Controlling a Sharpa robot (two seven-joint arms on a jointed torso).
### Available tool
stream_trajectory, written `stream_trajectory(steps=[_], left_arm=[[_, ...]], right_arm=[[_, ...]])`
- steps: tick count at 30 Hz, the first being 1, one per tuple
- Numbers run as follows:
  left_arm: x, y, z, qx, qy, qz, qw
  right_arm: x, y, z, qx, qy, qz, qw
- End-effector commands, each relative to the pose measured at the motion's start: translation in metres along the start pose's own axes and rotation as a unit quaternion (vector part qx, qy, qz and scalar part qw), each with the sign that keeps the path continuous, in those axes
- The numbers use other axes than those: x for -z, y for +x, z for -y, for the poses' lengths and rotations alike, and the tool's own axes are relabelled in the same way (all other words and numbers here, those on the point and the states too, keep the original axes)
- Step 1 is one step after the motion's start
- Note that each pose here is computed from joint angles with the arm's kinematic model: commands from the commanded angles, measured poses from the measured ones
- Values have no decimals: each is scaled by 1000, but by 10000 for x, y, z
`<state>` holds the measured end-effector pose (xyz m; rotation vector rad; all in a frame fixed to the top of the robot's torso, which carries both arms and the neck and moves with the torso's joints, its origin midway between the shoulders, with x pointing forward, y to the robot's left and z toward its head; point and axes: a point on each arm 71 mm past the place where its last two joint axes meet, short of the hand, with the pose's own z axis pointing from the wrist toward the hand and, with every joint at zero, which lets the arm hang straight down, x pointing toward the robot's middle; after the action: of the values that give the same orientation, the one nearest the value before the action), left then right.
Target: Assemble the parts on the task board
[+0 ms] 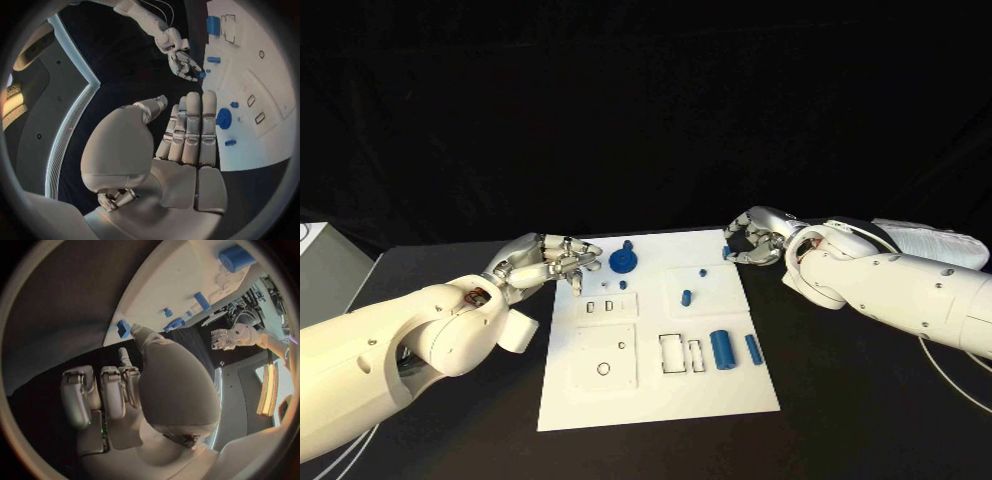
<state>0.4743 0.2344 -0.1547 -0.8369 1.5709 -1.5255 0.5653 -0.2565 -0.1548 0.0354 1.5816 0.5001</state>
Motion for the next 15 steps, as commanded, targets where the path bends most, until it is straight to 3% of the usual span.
stream_trajectory(steps=[1, 15], left_arm=[[-5, 20, 11, 0, 6, -8, 1000], [-10, 25, 10, 1, 6, -9, 1000]], right_arm=[[1, 52, -2, 7, 3, -16, 1000], [-19, 113, -4, -2, 8, -14, 1000]])
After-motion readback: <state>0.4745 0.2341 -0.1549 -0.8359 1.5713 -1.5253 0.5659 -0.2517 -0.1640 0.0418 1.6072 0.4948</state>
